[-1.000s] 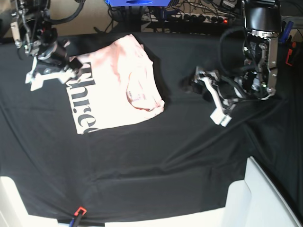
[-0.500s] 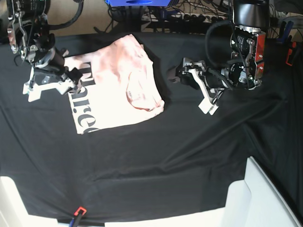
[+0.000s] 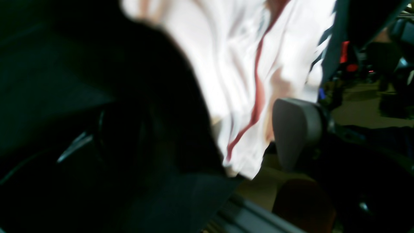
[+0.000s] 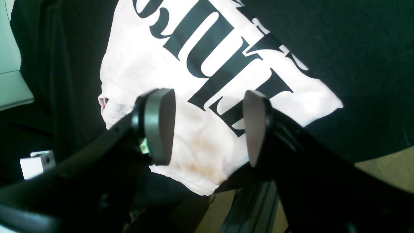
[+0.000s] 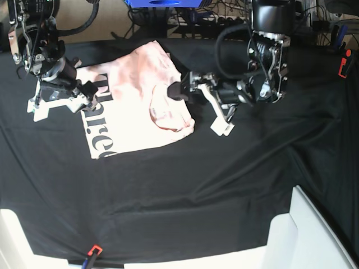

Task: Fold the T-shirt properly
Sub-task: 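Grasp the pink flap with the left gripper and lift it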

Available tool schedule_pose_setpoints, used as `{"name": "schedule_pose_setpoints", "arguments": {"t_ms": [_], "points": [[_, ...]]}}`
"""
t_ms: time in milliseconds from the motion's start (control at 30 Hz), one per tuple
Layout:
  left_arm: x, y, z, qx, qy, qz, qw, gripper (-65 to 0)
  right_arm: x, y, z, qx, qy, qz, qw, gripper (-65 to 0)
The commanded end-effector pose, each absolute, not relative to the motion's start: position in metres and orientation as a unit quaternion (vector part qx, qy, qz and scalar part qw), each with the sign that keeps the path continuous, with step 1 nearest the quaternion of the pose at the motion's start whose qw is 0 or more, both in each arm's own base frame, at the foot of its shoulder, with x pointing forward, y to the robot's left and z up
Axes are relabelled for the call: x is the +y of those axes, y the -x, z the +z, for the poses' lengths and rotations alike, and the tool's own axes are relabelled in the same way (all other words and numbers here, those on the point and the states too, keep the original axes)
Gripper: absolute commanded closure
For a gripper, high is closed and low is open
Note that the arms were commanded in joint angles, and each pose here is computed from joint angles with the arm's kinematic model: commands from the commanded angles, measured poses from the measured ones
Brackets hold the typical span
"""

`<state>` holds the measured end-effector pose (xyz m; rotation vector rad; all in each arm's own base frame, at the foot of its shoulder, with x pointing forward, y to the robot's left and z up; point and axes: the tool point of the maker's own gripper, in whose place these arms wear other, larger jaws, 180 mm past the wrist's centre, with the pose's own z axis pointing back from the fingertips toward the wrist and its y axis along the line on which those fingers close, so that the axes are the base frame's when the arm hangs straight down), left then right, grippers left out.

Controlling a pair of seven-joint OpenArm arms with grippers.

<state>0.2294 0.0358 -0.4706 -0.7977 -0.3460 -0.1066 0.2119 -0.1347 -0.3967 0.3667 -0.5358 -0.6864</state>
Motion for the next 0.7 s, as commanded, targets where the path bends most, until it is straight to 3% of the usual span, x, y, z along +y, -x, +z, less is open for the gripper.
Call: {"name": "schedule_pose_setpoints", "arguments": {"t_ms": [0, 133, 667], "points": [[0.033, -0.229, -0.47, -0.166, 0.387, -0.06, 0.905, -65.0, -0.138, -0.217, -0.39, -0.273, -0.176, -0.325, 0.888, -32.5], [0.021, -0.226, -0.461, -0.187, 0.412, -0.111, 0.885, -65.0, -0.137, -0.216, -0.39, -0.272, -0.177, -0.324, 0.889, -32.5], [-0.012, -0.221, -0.458, -0.182, 0.44, -0.106, 0.873, -65.0, -0.135, -0.216, -0.391, -0.27, -0.178, -0.323, 0.889, -32.2]]}}
